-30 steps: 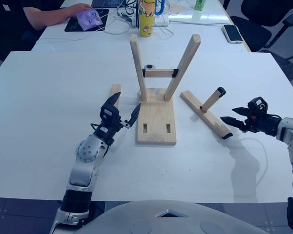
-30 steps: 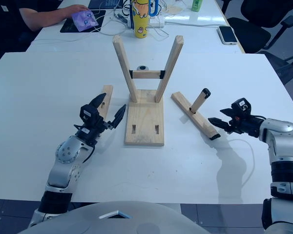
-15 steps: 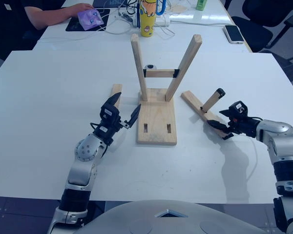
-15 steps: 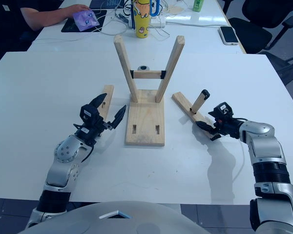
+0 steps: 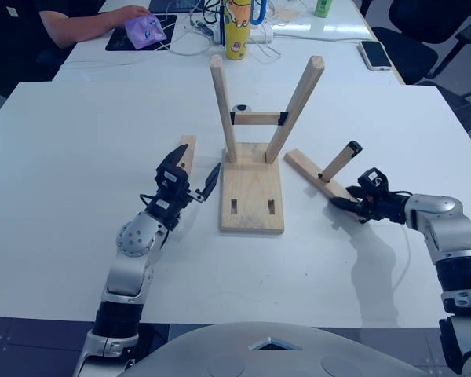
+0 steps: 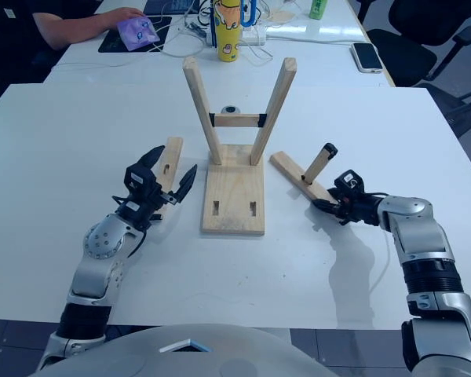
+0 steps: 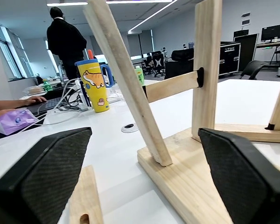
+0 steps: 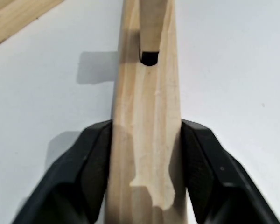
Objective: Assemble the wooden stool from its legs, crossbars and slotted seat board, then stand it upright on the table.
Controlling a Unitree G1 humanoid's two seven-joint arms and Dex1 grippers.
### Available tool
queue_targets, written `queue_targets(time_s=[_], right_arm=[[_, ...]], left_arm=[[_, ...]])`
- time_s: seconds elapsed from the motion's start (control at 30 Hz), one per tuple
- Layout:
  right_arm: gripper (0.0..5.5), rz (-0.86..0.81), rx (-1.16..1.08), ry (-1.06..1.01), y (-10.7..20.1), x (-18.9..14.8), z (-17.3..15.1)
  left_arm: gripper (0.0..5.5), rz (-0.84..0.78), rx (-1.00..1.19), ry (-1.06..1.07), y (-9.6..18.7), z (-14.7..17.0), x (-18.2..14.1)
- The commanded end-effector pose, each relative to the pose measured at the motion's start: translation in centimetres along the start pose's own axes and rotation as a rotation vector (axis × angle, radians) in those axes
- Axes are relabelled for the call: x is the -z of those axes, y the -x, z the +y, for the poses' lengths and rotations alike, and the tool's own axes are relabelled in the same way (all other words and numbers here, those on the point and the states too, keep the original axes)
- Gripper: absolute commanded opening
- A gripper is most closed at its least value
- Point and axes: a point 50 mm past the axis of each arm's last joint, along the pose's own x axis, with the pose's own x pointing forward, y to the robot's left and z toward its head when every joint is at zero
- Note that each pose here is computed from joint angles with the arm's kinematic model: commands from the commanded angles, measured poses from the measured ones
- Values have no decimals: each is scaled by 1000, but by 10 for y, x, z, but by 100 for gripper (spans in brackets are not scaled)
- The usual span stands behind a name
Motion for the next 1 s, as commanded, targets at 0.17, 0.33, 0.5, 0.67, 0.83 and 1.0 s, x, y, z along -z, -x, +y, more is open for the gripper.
queue_targets(time_s=[0.17, 0.33, 0.5, 0.67, 0.83, 1.0], right_arm=[[205, -183, -92, -109, 29, -16, -12], [205, -204, -311, -105, 58, -32, -11], [205, -104, -595, -139, 81, -32, 5], [205, -175, -768, -174, 69, -44, 29], [205, -252, -864, -223, 58, -53, 48], [205, -300, -954, -283, 52, -57, 60]], left_arm=[[507, 64, 76, 135, 1, 0, 7], [540, 46, 117, 306, 5, 1, 4], [540, 44, 318, 685, 9, -11, -7], [540, 71, 541, 910, 13, -25, -24], [540, 41, 616, 1048, 3, -20, -37], [540, 56, 685, 1092, -2, -24, -42]])
